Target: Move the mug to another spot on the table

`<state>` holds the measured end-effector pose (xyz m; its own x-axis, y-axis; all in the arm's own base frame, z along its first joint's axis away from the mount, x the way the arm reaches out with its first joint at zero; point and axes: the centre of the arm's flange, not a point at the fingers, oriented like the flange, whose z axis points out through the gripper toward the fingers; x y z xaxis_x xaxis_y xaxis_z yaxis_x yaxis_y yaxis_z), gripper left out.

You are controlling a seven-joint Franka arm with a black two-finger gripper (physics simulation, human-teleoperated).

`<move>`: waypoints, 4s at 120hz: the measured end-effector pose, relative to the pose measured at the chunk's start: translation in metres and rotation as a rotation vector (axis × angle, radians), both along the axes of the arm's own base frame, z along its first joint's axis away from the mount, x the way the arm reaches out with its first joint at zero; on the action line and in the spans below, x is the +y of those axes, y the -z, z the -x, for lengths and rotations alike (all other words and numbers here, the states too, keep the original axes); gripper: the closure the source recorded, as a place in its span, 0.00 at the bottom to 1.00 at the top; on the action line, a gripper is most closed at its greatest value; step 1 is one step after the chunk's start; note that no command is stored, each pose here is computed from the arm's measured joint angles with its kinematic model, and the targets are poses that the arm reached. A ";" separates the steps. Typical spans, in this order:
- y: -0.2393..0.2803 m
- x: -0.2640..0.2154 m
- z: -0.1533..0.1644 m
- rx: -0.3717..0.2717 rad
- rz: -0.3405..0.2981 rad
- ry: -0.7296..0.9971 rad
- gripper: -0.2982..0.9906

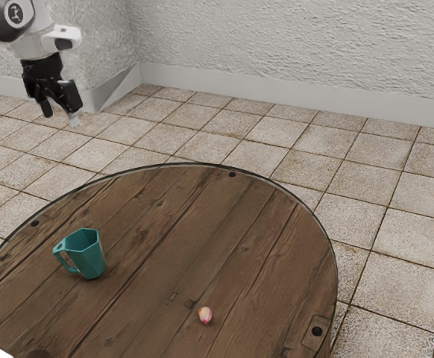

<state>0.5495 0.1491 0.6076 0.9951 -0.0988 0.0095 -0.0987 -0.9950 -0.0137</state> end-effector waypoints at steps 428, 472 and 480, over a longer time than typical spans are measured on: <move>0.304 0.013 0.106 -0.248 0.043 0.623 0.69; 0.270 0.003 0.079 -0.364 -0.059 0.642 0.71; 0.266 -0.014 0.070 -0.394 -0.065 0.656 0.71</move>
